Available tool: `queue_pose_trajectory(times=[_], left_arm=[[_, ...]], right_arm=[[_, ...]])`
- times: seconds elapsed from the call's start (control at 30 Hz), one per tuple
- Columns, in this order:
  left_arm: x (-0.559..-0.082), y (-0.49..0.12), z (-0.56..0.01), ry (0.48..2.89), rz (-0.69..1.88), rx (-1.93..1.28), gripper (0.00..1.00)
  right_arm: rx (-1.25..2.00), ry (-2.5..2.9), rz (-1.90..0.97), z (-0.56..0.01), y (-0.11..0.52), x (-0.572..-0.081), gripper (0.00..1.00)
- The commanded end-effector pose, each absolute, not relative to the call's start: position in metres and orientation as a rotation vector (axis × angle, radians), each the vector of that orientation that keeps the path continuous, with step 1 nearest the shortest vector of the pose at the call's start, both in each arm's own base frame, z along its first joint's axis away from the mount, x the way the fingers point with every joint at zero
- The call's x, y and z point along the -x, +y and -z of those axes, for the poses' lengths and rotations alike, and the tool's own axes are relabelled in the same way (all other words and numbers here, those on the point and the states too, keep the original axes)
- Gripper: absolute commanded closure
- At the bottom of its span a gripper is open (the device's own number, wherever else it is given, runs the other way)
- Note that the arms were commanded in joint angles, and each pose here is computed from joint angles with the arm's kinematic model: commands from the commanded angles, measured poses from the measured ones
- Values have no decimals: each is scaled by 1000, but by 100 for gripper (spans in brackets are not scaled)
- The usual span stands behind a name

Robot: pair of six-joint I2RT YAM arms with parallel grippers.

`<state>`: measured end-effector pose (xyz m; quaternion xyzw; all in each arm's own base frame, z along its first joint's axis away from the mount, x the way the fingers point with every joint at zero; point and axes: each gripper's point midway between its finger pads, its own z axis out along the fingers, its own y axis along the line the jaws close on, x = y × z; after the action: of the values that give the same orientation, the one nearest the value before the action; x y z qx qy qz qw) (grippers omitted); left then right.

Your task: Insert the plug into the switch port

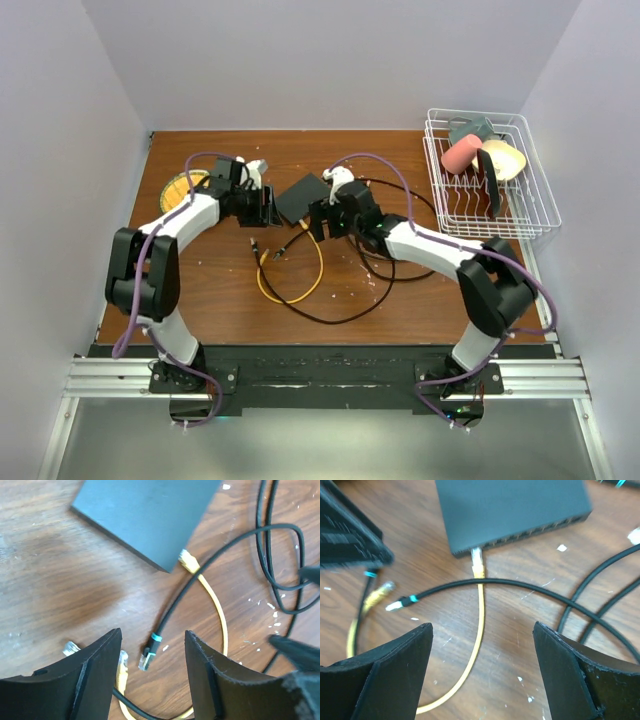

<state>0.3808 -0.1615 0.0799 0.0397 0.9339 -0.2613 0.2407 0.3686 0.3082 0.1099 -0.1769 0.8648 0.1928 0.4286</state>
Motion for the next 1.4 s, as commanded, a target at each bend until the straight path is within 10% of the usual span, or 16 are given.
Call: queue_pose_trajectory(times=[0.0, 0.8, 1.13, 1.37], left_arm=[[-369, -167, -87, 2498, 524, -245, 42], [-328, -182, -19, 2618, 257, -346, 64], [-319, -174, 4, 2668, 52, -387, 89], [-319, -181, -4, 2637, 66, -369, 69]], right_arm=[[388, 2128, -533, -141, 285, -368, 15], [380, 2099, -565, -162, 262, -355, 15], [468, 2047, -656, -187, 279, -359, 15], [510, 2034, -686, -192, 284, -357, 15]])
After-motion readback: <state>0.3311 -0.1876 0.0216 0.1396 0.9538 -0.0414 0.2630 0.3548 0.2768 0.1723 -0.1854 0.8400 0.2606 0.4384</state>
